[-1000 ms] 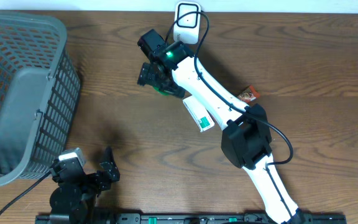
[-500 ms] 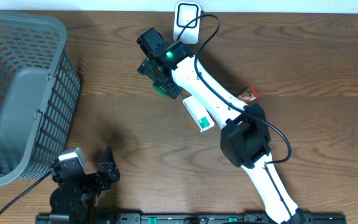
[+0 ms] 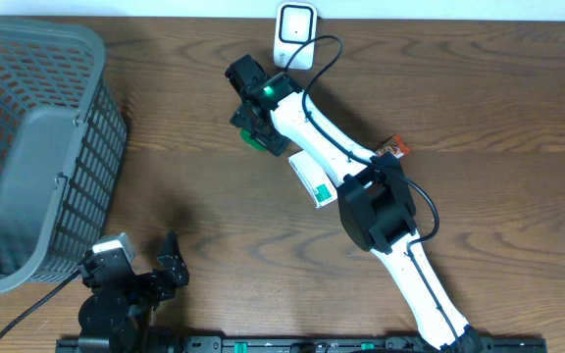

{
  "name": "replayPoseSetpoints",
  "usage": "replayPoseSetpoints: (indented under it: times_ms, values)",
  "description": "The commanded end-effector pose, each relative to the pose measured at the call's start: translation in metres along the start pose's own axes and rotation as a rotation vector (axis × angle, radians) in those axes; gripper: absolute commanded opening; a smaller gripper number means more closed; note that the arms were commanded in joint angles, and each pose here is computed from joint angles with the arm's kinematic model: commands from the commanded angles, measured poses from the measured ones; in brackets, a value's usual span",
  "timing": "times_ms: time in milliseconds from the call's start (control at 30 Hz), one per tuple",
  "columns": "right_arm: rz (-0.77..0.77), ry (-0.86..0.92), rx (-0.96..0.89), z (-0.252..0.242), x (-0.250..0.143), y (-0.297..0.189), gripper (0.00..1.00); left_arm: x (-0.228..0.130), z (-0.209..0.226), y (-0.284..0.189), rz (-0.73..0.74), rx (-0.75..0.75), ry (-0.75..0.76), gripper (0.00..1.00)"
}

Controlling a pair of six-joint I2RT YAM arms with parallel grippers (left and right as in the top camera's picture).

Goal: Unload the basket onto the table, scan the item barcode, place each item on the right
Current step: 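Lower the bottle onto the table beside the Panadol box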

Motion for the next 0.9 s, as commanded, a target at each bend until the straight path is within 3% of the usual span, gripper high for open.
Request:
replayPoseSetpoints:
  times_ms: [0,167,467,567,733,867]
  values:
    - [-0.014,-0.057,-0.021,-0.004,0.005,0.006,0.72,-0.001,-0.001,0.0,0.006,-0.015,0.017,0.98]
    - [0.047,-0.098,-0.002,-0.002,-0.002,0.003,0.57,-0.001,-0.001,0.0,0.006,-0.015,0.017,0.98]
    - [0.21,-0.18,-0.032,-0.005,-0.016,-0.042,0.57,-0.001,-0.001,0.0,0.006,-0.015,0.017,0.98]
    - [0.326,-0.214,-0.017,-0.008,-0.026,-0.064,0.58,-0.001,-0.001,0.0,0.006,-0.015,0.017,0.98]
    - [0.649,-0.291,0.094,-0.016,-0.047,-0.088,0.59,-0.001,-0.001,0.0,0.006,-0.015,0.017,0.98]
    - [0.776,-0.317,0.093,-0.028,-0.055,-0.097,0.58,-0.001,-0.001,0.0,0.006,-0.015,0.017,0.98]
Point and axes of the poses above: each gripper's point midway between its finger pads, its own y axis out along the fingers, its own z axis along the line the jaws close on, x = y × z, the point moved 7 cm from there along -y, back along the fingers, and after that the axes turned 3 degrees about -y, right-handed, at the moved point
